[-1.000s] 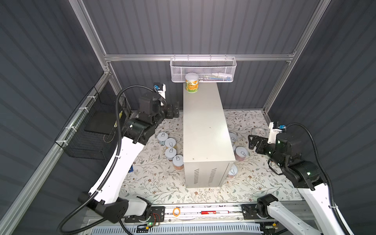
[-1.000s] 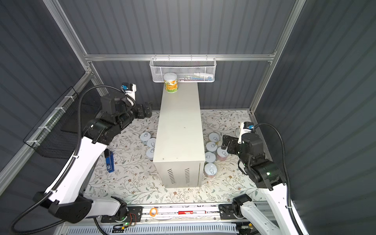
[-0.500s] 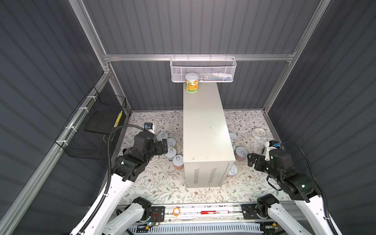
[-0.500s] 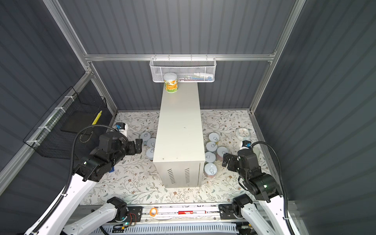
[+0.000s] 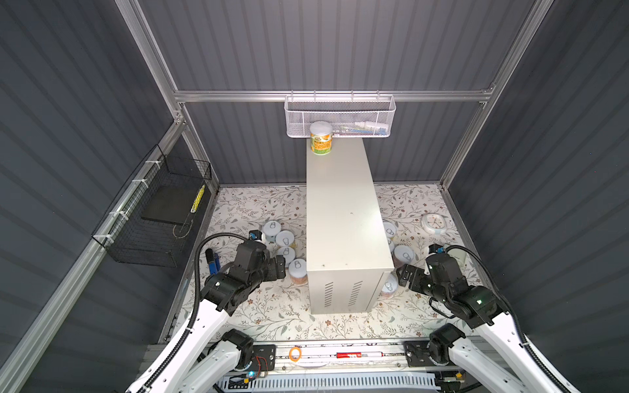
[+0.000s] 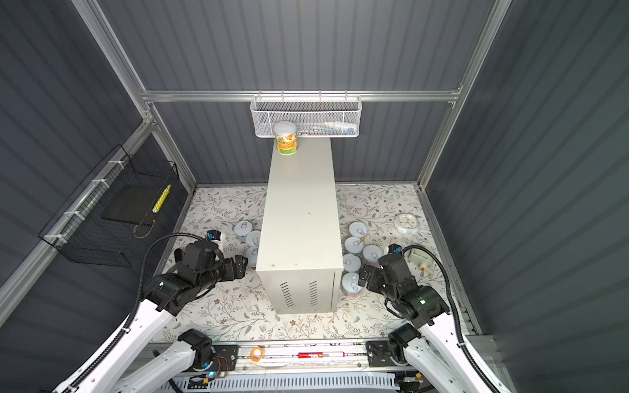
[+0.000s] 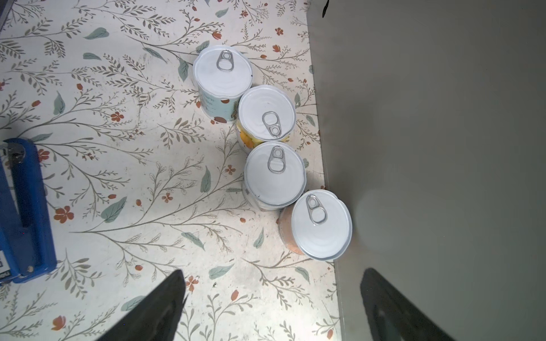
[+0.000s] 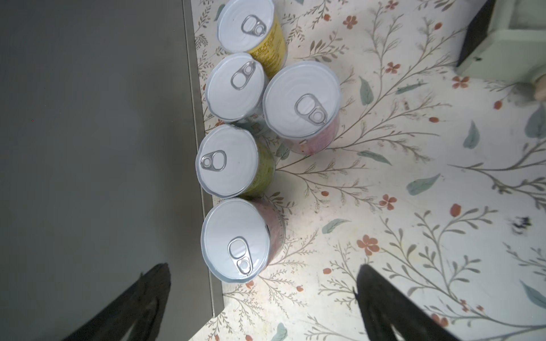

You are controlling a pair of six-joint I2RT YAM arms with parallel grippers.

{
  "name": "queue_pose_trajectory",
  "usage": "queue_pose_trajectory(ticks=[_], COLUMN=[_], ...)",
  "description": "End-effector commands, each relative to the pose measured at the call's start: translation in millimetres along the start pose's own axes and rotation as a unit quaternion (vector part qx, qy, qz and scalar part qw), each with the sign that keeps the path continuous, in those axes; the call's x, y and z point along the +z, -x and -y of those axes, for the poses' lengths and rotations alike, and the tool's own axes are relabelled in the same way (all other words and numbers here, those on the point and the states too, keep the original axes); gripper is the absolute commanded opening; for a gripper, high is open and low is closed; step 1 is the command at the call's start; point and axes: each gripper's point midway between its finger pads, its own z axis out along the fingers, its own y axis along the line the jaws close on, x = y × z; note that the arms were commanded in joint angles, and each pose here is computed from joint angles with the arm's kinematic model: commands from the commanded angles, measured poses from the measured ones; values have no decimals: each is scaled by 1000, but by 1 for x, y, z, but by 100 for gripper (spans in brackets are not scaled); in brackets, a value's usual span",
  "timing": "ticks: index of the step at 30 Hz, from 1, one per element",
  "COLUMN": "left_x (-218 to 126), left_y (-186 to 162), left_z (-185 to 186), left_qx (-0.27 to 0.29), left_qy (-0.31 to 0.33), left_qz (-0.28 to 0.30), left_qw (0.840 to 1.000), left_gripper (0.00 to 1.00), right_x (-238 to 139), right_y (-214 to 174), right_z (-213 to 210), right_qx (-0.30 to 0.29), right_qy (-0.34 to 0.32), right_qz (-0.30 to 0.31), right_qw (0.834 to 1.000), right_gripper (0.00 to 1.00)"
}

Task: Place and organize the canned foods onto the counter
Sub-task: 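Lower the right gripper onto the pink-labelled can nearest the robot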

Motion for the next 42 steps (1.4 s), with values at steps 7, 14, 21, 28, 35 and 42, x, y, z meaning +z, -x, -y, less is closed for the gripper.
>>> queue_pose_trajectory(ticks=[7, 14, 21, 28, 35, 42], left_x=[11, 17, 22, 26, 31, 35], left_y=[-16, -15, -19, -21, -23, -26], left_z=[5, 7, 7, 7, 8, 7], left_qx=[-46, -51, -54, -52, -54, -53], left_qy=[-33, -39, -41, -40, -43, -39], left_qz=[6, 11, 9, 4, 0, -3], left_qw=[998, 998, 998, 998, 998, 998], left_gripper=[93, 93, 92, 92, 92, 92], right_x=[22, 41, 58, 74, 85, 93], right_y=[-9, -21, -33, -46, -55, -62], right_z=[-15, -23, -23, -21, -19, 8], right_qx=[-1, -4, -13, -21, -23, -12], right_qy=[15, 24, 10, 2, -10, -89], right_qz=[-10, -34, -50, -72, -84, -93], right_qw=[1000, 999, 999, 997, 996, 992], right_gripper=[99, 99, 99, 99, 99, 97])
